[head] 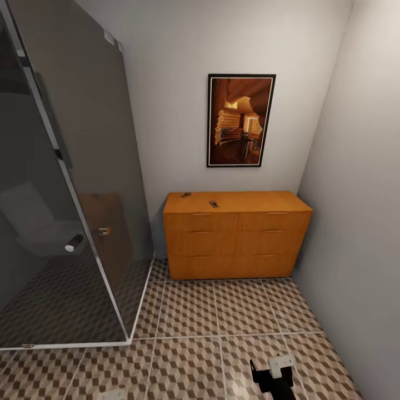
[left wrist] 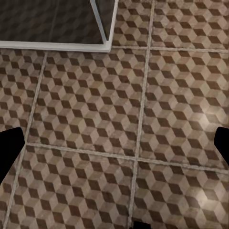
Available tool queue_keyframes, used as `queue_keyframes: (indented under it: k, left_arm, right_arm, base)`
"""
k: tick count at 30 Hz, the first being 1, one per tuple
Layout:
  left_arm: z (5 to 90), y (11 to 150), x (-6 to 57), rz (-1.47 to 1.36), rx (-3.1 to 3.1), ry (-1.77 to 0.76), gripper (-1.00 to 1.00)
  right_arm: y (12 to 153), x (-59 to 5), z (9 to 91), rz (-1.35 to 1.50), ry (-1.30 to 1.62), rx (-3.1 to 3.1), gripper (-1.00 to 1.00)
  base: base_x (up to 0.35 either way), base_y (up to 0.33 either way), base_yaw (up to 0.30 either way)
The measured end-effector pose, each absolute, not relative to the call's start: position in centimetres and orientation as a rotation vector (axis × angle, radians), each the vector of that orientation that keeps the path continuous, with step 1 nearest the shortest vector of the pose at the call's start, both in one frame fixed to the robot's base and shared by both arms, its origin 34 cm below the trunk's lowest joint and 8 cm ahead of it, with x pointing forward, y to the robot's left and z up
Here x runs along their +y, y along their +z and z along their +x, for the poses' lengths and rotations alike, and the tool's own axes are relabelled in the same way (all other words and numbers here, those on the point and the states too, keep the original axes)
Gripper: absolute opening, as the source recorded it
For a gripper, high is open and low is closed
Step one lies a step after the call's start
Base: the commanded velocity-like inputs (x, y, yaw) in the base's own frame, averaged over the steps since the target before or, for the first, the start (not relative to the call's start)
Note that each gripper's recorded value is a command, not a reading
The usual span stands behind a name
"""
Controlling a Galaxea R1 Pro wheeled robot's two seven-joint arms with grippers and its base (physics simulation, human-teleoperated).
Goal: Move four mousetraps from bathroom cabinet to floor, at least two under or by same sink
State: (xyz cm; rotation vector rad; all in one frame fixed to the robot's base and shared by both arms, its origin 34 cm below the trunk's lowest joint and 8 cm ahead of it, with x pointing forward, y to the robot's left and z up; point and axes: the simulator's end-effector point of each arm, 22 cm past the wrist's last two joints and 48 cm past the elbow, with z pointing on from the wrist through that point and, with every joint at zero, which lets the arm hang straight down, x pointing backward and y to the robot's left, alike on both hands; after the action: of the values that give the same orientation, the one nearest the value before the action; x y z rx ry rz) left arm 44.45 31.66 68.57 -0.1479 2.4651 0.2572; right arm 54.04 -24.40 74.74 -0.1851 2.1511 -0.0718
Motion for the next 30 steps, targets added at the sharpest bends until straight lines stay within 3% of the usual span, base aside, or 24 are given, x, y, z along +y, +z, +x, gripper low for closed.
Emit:
queue_keyframes:
  k: [10, 30]
  left_arm:
    - [44.45, 68.58, 31.64, -0.147, 2.465, 0.257, 1.00]
    - [44.45, 68.59, 31.67, -0.148, 2.465, 0.257, 1.00]
  right_arm:
    - [74.75, -24.39, 54.04, -0.185, -0.072, 2.151, 1.00]
    - [74.76, -24.37, 54.03, -0.185, -0.072, 2.151, 1.00]
  base:
    - [0.221, 0.000, 0.000]
    - [0.325, 0.000, 0.000]
